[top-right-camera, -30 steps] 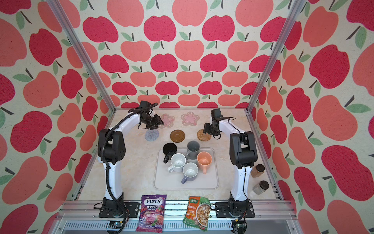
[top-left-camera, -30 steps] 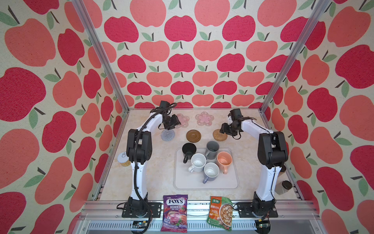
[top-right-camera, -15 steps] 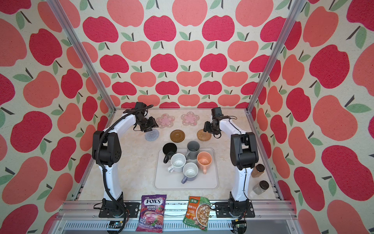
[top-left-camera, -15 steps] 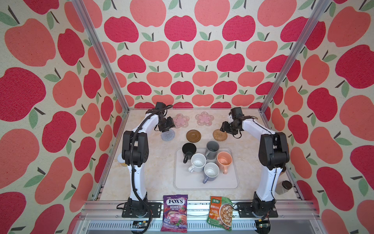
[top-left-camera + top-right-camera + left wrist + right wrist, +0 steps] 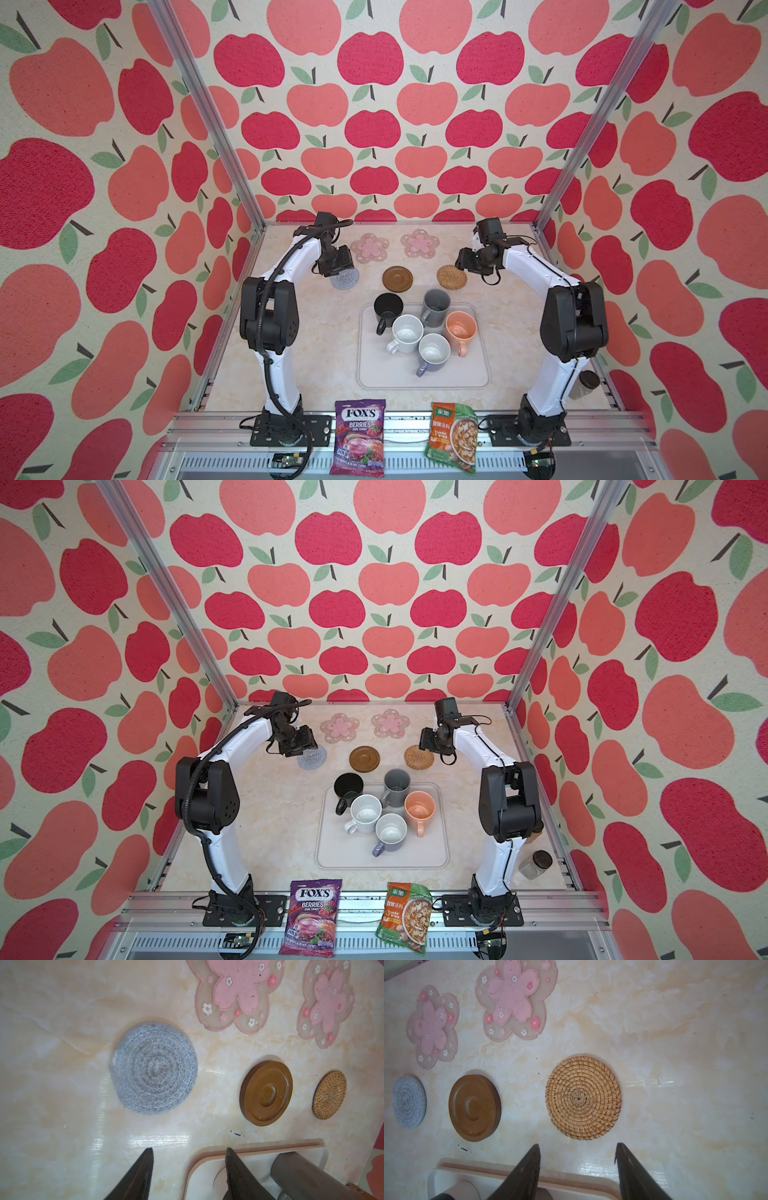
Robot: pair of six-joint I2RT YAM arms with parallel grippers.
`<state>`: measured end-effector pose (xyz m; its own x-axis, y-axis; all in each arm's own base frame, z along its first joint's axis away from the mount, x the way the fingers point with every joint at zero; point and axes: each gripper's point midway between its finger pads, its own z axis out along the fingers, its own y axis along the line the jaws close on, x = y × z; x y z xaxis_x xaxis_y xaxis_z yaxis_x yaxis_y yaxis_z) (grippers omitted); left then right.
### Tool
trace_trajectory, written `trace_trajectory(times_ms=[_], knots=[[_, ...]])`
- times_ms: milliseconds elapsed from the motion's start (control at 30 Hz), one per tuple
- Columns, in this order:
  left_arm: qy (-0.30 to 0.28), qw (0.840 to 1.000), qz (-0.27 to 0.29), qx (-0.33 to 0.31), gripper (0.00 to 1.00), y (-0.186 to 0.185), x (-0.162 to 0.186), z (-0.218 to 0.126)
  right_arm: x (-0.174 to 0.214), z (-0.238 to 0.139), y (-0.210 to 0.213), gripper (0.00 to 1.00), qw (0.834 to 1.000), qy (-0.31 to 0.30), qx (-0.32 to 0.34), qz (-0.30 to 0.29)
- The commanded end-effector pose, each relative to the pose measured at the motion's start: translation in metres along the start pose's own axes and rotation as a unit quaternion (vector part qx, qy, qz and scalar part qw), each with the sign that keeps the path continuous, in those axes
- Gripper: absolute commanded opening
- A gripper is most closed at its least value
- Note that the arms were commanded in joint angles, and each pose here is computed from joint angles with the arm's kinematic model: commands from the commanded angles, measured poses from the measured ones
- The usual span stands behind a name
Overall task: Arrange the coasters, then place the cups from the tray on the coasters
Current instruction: 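Move right gripper over the pink mug while left gripper moves over the black mug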
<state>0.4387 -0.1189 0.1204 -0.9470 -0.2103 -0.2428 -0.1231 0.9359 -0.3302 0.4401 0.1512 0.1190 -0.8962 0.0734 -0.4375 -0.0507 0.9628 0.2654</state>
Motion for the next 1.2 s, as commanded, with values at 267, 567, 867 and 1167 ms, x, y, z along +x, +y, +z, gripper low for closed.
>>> trace_trajectory(times_ms=[267,567,867,1167], knots=[[-0.005,0.998,0.041,-0.039,0.59,-0.001,0.034,-0.03,0.035,-0.072,-0.004,0.62,0.997,-0.016,0.053,-0.049],[-0.01,0.995,0.073,-0.061,0.61,-0.015,0.073,-0.053,0.086,-0.114,0.007,0.63,0.993,-0.017,0.074,-0.094],[-0.026,0.995,0.094,-0.028,0.62,-0.028,0.103,-0.074,0.135,-0.156,0.002,0.63,0.993,-0.048,0.069,-0.084],[-0.012,0.992,0.123,-0.008,0.62,-0.039,0.132,-0.089,0.165,-0.166,-0.003,0.63,0.995,-0.047,0.05,-0.065]])
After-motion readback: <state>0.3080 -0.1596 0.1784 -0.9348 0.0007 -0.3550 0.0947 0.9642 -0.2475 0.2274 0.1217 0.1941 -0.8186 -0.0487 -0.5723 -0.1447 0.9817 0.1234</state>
